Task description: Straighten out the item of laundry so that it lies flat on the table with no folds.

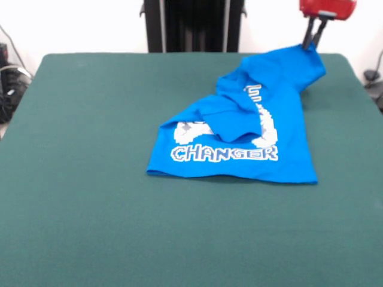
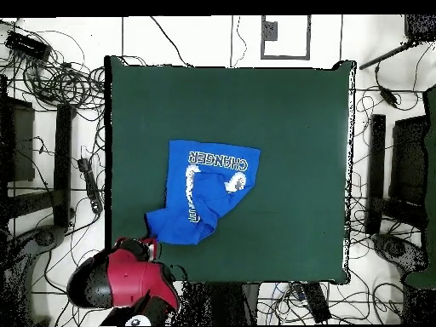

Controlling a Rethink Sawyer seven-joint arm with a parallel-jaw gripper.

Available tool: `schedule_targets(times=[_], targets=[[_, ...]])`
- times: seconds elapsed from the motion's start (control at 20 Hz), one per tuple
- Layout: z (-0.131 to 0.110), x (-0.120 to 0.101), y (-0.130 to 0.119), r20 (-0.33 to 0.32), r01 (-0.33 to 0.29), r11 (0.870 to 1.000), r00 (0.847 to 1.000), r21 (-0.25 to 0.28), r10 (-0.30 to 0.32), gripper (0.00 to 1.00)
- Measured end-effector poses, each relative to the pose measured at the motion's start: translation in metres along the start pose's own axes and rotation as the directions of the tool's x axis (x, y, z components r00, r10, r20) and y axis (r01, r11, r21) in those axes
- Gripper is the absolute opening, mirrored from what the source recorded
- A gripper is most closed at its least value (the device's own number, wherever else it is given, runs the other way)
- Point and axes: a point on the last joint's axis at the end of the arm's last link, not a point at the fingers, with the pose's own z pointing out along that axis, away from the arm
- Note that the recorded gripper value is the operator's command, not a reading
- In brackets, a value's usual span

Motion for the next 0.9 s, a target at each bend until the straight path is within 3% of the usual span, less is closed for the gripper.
schedule_targets(times=[0.25, 0.3, 0.9], targets=[[0.011, 0.005, 0.003, 0.003, -0.030, 1.000, 1.000, 0.009, 0.030, 0.00], [0.012, 0.005, 0.002, 0.008, -0.032, 0.999, 0.999, 0.010, 0.032, 1.00], [0.009, -0.005, -0.001, 0.032, -0.052, 0.999, 0.998, 0.002, 0.052, 1.00]])
